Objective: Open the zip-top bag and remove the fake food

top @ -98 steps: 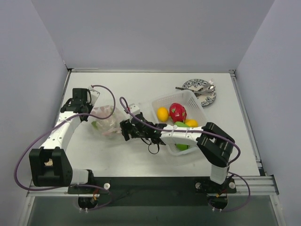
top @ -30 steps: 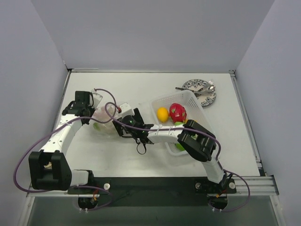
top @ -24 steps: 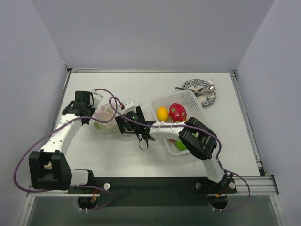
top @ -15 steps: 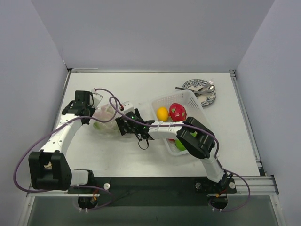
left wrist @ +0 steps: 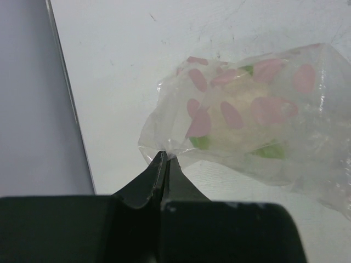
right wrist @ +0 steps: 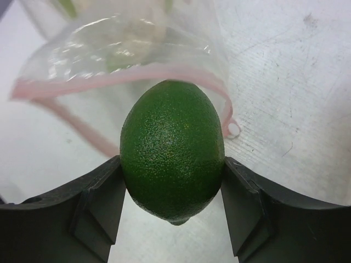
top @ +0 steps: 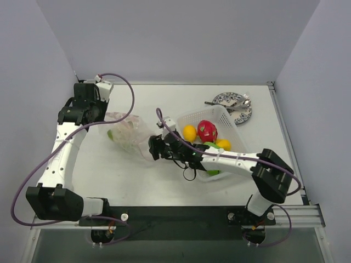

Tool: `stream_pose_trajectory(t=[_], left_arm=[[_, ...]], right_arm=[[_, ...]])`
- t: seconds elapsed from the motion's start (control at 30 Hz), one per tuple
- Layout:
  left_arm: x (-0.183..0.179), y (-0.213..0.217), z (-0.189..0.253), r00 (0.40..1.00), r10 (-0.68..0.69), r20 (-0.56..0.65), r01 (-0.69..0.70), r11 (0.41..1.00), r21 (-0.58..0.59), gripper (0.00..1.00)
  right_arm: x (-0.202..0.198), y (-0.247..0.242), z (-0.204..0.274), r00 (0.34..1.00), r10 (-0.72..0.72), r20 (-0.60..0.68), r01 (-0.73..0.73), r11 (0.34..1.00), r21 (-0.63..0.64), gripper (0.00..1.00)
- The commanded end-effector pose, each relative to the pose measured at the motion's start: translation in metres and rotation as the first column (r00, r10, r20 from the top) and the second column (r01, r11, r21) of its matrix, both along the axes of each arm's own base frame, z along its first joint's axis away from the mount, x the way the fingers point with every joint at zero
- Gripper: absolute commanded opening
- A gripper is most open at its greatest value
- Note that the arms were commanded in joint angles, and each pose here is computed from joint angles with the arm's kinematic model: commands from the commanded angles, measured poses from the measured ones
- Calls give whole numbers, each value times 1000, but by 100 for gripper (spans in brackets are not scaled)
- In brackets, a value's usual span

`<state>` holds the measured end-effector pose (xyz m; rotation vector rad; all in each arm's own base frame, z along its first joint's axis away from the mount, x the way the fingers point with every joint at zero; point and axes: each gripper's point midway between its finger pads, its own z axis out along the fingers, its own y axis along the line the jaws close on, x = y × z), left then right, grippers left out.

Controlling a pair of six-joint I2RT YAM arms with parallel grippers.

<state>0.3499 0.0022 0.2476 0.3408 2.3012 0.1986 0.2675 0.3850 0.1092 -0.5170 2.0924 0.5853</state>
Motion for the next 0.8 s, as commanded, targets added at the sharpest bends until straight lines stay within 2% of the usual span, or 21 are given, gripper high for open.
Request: stream_pose_trajectory(t=[0.0, 0.13, 0.17, 0.23, 0.27, 0.3, 0.37, 0.4, 0.57, 0.7, 0.77], left_arm=[[2, -16, -2, 1000, -12, -26, 11, 997, -73, 0], [-3, -31, 0, 999, -43, -26, 40, 995, -88, 0], [-6, -38, 1, 998, -58, -31, 55, 994, -95, 0], [-9, -48, 3, 996, -81, -32, 77, 991, -108, 0], [-13, -56, 4, 995, -97, -39, 92, 989, -120, 0], [-13, -61, 10, 994, -108, -27, 104, 987, -126, 0], [-16, -68, 15, 993, -119, -27, 114, 985, -131, 0], [-16, -72, 20, 991, -132, -15, 129, 983, -130, 0], [-13, -60, 13, 993, -115, -21, 114, 992, -52, 0], [-11, -44, -9, 995, -94, -39, 96, 994, 46, 0], [-8, -36, -24, 996, -77, -53, 82, 992, 98, 0]], right_arm=[[-15, -26, 31, 999, -33, -24, 34, 998, 54, 61], [3, -88, 43, 972, -235, 30, 235, 972, 2, 62], [18, -123, 49, 934, -351, 65, 353, 935, -28, 62], [30, -156, 46, 891, -450, 65, 454, 890, -53, 63], [43, -186, 40, 850, -524, 54, 527, 845, -89, 65], [52, -193, 44, 833, -551, 48, 553, 829, -76, 71], [56, -215, 34, 804, -593, 37, 591, 793, -150, 84], [58, -216, 34, 807, -590, 42, 588, 793, -161, 100], [58, -218, 41, 805, -590, 68, 589, 780, -211, 100], [41, -185, 60, 875, -458, 157, 480, 865, -148, 100], [25, -155, 63, 916, -357, 184, 379, 920, -102, 100]])
